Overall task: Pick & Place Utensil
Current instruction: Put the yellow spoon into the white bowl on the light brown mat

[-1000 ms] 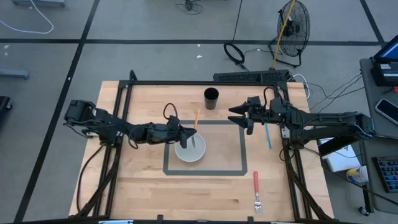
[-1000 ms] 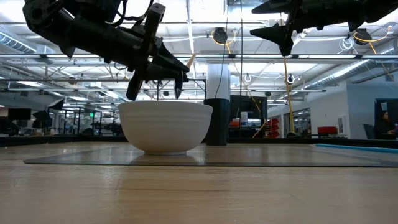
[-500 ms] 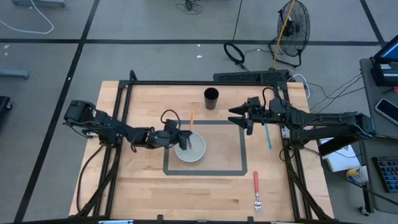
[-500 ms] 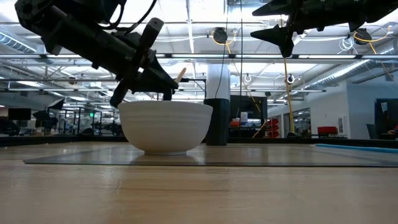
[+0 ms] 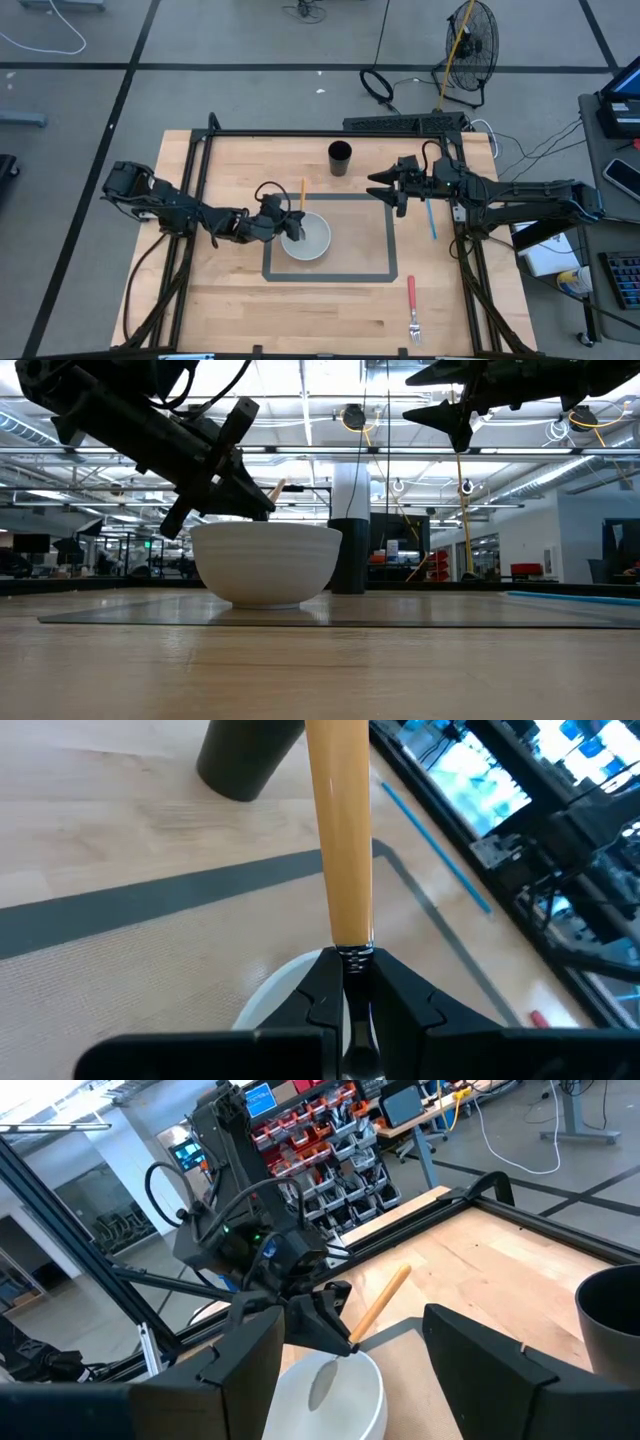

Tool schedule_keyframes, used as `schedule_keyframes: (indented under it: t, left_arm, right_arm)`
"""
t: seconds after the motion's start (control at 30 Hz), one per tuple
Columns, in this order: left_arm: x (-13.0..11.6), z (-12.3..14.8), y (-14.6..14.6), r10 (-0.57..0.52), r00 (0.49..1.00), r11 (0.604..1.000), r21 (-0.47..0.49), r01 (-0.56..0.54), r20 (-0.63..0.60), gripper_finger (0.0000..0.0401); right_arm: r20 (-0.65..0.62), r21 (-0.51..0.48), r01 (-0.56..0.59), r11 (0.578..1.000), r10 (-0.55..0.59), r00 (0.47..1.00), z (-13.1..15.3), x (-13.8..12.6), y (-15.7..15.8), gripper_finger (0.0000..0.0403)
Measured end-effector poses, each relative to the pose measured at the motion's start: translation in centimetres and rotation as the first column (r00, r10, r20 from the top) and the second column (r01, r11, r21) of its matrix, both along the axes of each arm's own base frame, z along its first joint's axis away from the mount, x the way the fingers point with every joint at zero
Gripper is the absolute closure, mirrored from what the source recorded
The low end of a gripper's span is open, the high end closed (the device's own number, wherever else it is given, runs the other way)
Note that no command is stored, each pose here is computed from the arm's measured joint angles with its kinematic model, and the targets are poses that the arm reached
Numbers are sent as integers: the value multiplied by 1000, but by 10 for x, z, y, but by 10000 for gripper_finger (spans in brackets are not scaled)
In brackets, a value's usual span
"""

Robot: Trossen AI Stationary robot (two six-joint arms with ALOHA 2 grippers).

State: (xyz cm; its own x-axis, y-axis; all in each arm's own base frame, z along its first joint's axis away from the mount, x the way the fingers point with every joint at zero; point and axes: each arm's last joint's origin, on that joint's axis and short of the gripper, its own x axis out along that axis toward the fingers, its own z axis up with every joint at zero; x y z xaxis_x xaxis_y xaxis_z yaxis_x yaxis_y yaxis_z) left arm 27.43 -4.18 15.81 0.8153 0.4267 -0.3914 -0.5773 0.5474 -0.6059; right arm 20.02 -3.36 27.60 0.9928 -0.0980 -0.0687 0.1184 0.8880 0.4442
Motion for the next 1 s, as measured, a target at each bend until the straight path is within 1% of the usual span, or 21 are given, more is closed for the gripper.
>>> schedule_keyframes:
  t: [0.43,0.8,1.0]
  left_arm:
    - [-1,-3,-1,-60,996,998,29,62,-63,372]
    - [-2,-3,-2,-50,997,998,39,53,-59,372]
    - [-2,-3,-2,-51,997,998,40,53,-59,372]
  right_arm:
    - [0,0,1,1000,-1,1000,0,0,0,165]
    - [0,-2,4,1000,-4,1000,0,0,0,165]
    - [-3,-23,9,1000,-9,1000,0,0,0,165]
